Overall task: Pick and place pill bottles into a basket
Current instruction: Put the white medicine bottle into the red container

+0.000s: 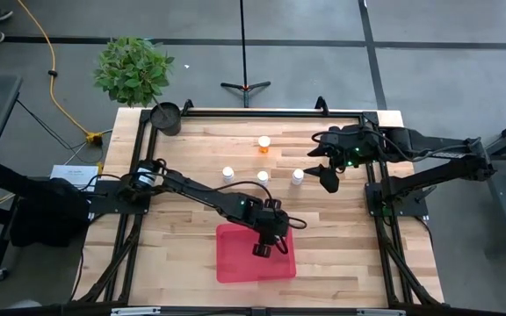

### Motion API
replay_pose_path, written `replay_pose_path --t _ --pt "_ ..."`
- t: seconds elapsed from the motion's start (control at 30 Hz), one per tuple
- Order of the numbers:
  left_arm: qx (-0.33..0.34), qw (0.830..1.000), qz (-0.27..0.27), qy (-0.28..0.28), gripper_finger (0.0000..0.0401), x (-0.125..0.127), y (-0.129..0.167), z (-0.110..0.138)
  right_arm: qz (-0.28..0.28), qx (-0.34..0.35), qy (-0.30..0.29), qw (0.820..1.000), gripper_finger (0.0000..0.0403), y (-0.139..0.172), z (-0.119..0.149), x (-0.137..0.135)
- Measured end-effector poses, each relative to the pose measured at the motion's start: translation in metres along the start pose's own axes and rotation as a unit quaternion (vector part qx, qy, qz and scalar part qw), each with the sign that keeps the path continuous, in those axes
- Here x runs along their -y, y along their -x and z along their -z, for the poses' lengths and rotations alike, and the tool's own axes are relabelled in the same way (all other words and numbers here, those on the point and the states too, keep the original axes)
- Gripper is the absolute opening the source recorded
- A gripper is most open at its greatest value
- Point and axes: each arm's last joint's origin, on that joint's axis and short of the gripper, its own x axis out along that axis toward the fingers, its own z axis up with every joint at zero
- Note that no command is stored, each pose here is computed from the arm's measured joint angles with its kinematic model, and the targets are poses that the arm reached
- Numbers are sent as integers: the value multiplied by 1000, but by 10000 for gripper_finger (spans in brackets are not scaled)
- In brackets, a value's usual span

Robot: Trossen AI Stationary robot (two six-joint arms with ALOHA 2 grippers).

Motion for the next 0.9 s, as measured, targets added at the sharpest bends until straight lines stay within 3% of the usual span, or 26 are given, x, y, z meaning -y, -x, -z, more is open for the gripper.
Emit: replay_pose_path --t 0.53,0.9 --pt "0 1000 -13 0 234 -1 0 0 -2 -1 0 1000 264 0 0 0" --pt "0 1000 -13 0 236 -1 0 0 -4 -2 0 1000 264 0 0 0"
